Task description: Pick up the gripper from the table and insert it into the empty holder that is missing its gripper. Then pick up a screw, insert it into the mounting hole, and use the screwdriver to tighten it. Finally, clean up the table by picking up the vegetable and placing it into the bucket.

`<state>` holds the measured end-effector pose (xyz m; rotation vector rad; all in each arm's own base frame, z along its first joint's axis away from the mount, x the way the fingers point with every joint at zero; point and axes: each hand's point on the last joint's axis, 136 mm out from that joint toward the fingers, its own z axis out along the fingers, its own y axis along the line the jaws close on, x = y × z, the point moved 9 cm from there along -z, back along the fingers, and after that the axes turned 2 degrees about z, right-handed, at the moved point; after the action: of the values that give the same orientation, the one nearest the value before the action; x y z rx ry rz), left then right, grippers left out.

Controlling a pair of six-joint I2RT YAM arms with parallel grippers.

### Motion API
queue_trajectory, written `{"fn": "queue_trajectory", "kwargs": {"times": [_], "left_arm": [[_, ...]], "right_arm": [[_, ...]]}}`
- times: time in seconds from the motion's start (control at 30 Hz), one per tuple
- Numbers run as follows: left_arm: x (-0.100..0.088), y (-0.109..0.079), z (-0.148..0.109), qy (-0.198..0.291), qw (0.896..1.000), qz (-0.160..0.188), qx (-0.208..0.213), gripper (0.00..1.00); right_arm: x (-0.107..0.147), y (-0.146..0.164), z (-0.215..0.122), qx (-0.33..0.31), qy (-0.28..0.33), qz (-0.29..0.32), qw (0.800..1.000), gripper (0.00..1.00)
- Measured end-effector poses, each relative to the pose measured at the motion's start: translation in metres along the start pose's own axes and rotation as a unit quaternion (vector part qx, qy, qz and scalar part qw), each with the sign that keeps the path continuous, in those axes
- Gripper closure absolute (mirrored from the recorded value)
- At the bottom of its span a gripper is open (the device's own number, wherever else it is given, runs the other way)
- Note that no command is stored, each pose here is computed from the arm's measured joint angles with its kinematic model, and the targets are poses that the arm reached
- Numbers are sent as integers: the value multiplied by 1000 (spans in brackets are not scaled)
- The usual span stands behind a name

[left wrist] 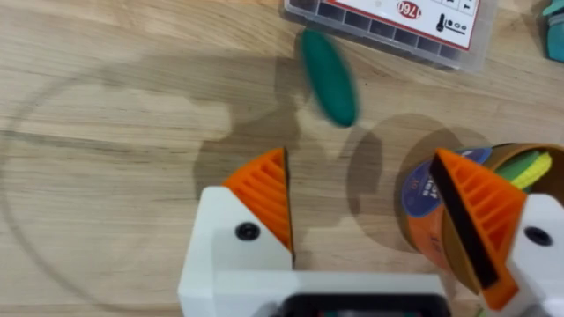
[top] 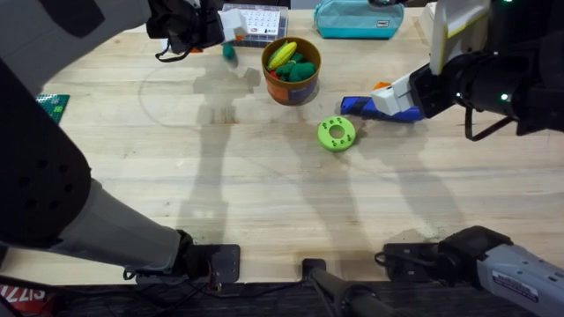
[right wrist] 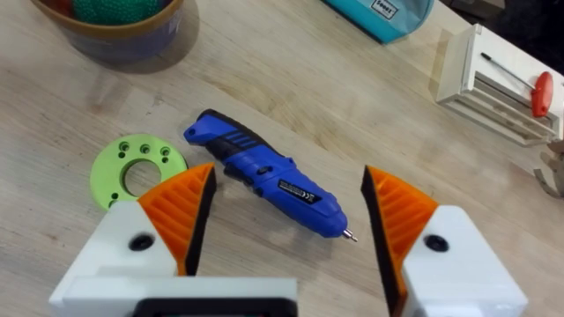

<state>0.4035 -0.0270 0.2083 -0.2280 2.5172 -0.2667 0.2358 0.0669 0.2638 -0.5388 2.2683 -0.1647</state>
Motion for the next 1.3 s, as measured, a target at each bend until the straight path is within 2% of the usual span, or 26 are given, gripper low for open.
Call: {"fn": "queue_trajectory", "kwargs": {"times": [0.1, 0.37, 0.53, 0.63, 0.73, 0.87, 1.0, 1.17, 1.3], "left_arm": [[3, 1, 3, 10, 1000, -1, -1, 90], [6, -5, 7, 26, 999, -4, 44, 90], [3, -7, 7, 20, 998, -26, 53, 90], [-3, -9, 8, 2, 997, -54, 61, 90], [-7, -9, 14, -8, 992, -106, 62, 90], [-11, -12, 34, -21, 982, -177, 67, 90], [-9, -21, 57, -30, 970, -231, 63, 90], [-2, -36, 77, -50, 961, -270, 36, 90], [7, -40, 87, -53, 953, -299, 7, 90]], "right_arm": [[2, 0, 0, -1, 5, -1, 1000, 55], [3, 1, 0, -2, 9, -2, 1000, 55], [4, 1, 1, -3, 13, -3, 1000, 55], [6, 2, 2, -5, 21, -4, 1000, 55], [6, 2, 2, -5, 22, -4, 1000, 55], [6, 2, 2, -7, 21, -4, 1000, 55], [6, 2, 2, -7, 21, -4, 1000, 55], [6, 2, 2, -8, 21, -4, 1000, 55], [6, 2, 2, -8, 21, -4, 1000, 55]]}}
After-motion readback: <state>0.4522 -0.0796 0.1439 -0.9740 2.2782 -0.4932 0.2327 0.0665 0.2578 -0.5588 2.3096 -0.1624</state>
